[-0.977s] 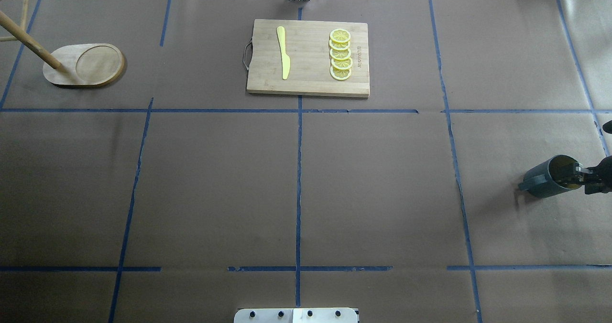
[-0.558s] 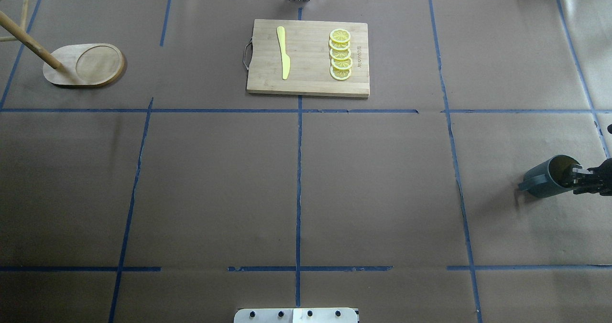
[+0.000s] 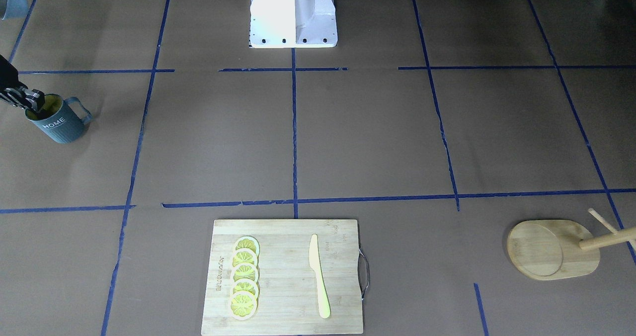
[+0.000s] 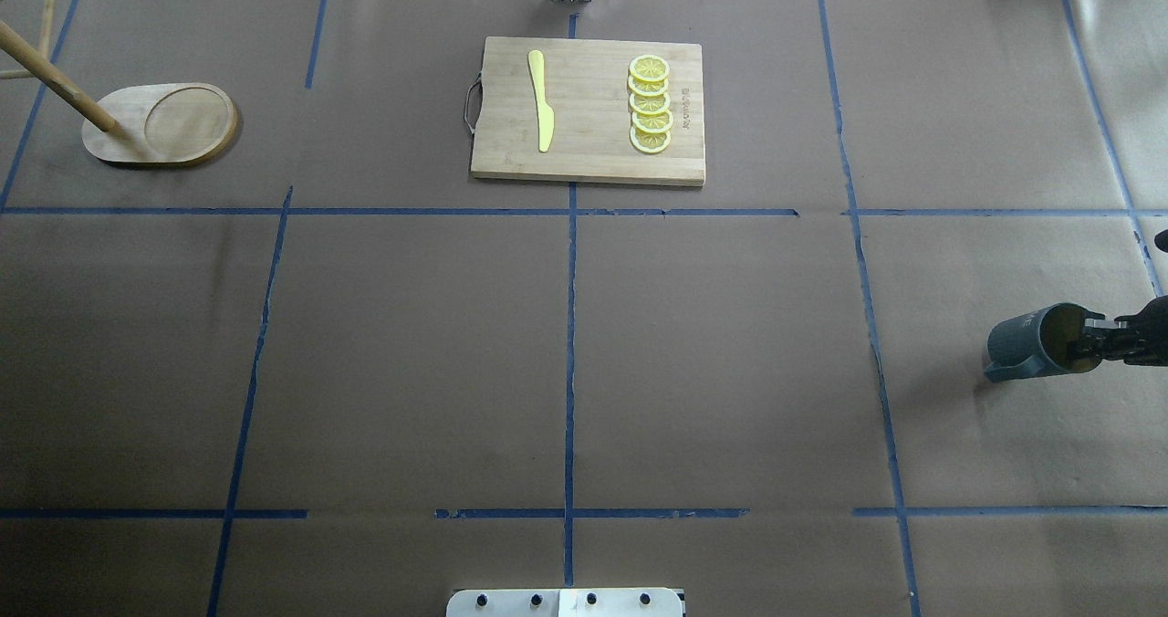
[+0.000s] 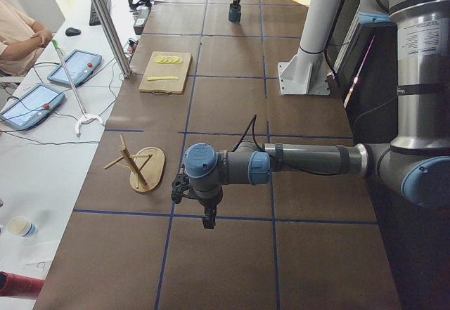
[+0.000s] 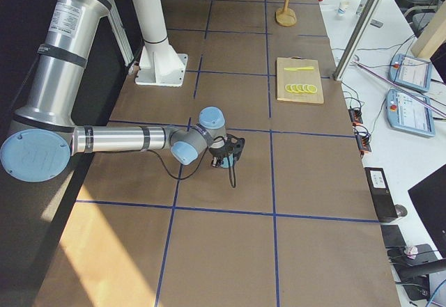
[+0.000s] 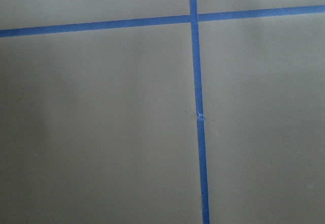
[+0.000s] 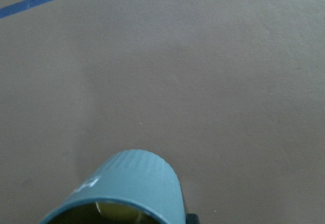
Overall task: Hang cup on storage rack
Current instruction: 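Carry the teal mug with the right gripper toward the table center, then set the mug down upright, release, and withdraw the right gripper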
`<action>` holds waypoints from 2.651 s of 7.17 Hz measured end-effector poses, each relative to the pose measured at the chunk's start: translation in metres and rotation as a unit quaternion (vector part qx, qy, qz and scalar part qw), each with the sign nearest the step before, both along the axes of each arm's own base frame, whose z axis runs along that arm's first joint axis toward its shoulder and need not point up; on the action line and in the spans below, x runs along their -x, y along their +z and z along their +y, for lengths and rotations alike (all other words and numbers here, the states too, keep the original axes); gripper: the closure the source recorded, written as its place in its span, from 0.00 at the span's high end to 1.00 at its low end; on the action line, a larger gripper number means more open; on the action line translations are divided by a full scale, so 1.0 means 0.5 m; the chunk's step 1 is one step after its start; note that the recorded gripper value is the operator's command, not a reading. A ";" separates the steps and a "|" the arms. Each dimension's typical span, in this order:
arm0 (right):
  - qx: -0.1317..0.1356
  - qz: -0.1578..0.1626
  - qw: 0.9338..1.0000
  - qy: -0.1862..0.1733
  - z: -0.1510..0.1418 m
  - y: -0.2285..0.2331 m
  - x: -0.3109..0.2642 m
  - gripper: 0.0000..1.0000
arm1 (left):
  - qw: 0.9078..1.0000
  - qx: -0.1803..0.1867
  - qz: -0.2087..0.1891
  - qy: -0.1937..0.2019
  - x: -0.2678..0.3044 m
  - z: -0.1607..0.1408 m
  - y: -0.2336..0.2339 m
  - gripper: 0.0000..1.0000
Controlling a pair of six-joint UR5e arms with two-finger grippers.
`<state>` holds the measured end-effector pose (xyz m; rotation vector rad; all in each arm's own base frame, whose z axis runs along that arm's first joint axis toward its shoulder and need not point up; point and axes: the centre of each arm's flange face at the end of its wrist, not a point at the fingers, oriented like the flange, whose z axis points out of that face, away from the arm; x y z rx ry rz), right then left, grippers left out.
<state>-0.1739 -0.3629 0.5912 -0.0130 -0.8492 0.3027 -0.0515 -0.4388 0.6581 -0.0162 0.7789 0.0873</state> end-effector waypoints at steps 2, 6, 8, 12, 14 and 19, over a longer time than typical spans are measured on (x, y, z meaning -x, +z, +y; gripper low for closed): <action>-0.020 -0.019 0.999 -0.021 -0.012 -0.071 0.042 0.00 | 1.000 0.000 0.000 0.000 0.000 0.000 -0.001 1.00; 0.000 -0.001 0.998 -0.059 -0.159 -0.463 0.286 0.00 | 1.000 -0.002 0.000 0.000 0.000 -0.001 -0.004 1.00; 0.015 0.015 0.998 -0.067 -0.157 -0.652 0.460 0.00 | 1.000 -0.002 0.000 0.000 0.000 -0.001 -0.004 1.00; 0.034 0.014 0.998 -0.047 -0.144 -0.802 0.756 0.03 | 1.000 -0.002 0.000 0.000 0.000 0.000 -0.003 1.00; 0.035 0.012 0.998 -0.053 -0.131 -0.803 0.797 0.99 | 1.000 -0.001 0.000 0.000 0.000 0.000 -0.002 1.00; 0.025 0.001 0.999 -0.033 -0.158 -0.870 0.770 1.00 | 1.000 -0.011 0.000 0.001 -0.002 -0.003 -0.014 1.00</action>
